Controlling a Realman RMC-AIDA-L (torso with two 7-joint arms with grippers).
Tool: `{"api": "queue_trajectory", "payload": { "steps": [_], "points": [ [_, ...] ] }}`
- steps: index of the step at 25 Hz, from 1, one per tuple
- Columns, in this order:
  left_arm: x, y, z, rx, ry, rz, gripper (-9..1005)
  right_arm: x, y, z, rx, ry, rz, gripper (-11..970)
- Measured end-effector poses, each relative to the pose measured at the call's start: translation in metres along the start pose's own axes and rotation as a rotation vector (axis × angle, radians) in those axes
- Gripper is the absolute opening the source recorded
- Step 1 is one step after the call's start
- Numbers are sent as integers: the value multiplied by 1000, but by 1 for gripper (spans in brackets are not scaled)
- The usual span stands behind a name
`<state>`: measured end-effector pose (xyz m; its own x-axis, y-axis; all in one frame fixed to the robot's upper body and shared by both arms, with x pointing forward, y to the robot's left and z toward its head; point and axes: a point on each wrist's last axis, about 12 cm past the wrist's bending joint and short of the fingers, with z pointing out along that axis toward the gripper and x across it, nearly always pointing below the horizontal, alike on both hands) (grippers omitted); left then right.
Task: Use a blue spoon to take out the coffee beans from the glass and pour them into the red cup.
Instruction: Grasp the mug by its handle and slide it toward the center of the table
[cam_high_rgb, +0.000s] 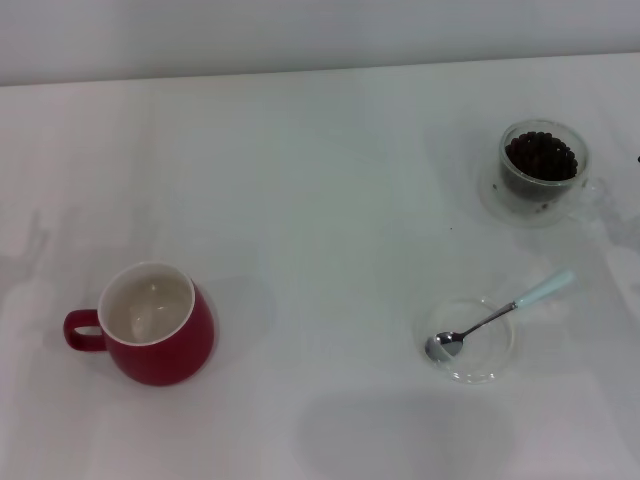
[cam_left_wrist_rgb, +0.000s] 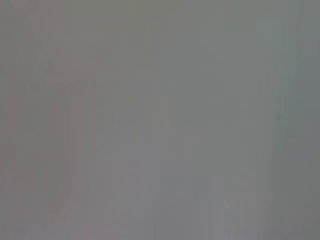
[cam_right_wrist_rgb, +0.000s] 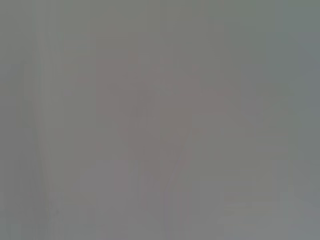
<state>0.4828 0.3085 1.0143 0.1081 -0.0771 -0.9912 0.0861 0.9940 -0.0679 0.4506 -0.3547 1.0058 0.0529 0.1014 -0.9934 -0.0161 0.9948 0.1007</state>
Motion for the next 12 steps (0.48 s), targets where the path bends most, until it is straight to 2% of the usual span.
{"api": "queue_trajectory", "payload": {
  "steps": [4,8,12],
  "points": [
    [-1,1,-3,4,-9,-1,880,1,0,-3,-2,7,-1,768],
    [-1,1,-15,7,-22,-16,880,-1,-4,-2,-2,4,-20,768],
    [6,-7,-29,54,13,-9,880,-4,-11,-1,13,-11,-44,767]
  ]
}}
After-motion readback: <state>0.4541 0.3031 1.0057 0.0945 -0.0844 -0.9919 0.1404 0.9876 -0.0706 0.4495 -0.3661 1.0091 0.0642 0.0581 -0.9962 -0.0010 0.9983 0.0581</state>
